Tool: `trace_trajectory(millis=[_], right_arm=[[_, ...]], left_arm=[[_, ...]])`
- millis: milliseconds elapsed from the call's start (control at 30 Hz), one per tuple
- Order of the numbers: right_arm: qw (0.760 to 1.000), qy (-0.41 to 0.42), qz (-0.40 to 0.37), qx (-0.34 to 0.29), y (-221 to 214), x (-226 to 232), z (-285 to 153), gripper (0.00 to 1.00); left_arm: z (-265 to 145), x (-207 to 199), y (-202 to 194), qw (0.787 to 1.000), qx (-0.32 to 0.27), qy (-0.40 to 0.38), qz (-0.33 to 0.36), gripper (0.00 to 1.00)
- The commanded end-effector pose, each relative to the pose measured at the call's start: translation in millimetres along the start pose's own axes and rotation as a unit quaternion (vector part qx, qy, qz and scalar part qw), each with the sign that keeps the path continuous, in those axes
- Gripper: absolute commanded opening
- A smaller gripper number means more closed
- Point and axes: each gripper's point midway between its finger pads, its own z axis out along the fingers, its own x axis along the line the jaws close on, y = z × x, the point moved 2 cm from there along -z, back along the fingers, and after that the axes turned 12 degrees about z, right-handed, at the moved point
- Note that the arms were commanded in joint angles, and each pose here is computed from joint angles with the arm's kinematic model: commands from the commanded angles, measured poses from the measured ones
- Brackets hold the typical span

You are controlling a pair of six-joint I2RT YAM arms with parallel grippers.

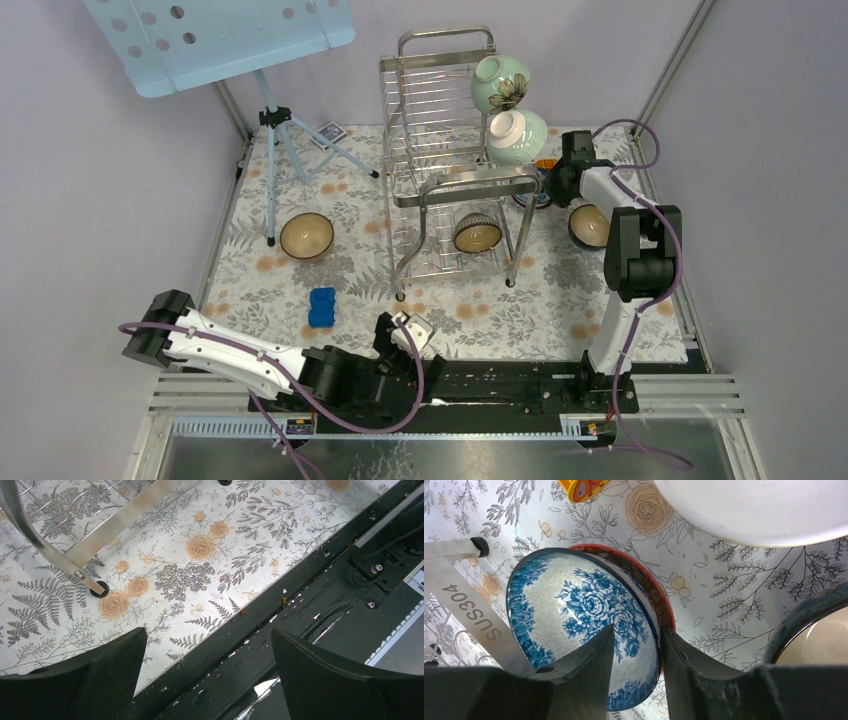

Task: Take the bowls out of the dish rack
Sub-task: Place the bowl with the bowl.

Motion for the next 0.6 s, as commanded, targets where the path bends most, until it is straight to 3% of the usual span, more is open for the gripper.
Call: trace_trajectory(millis=[0, 567], right_arm=[[0.999, 0.029, -0.007, -0.012, 15.9, 19.7, -27.5, 0.47], [0.999, 0.026, -0.017, -0.013, 22.5, 24.6, -43.9, 0.57]], left_arm=[[-0.2, -3.0, 9.9, 1.0, -0.016, -0.004, -0.022, 0.99], [-1.0, -2.1, 10.1, 1.0, -0.018, -0.006, -0.022, 0.99]])
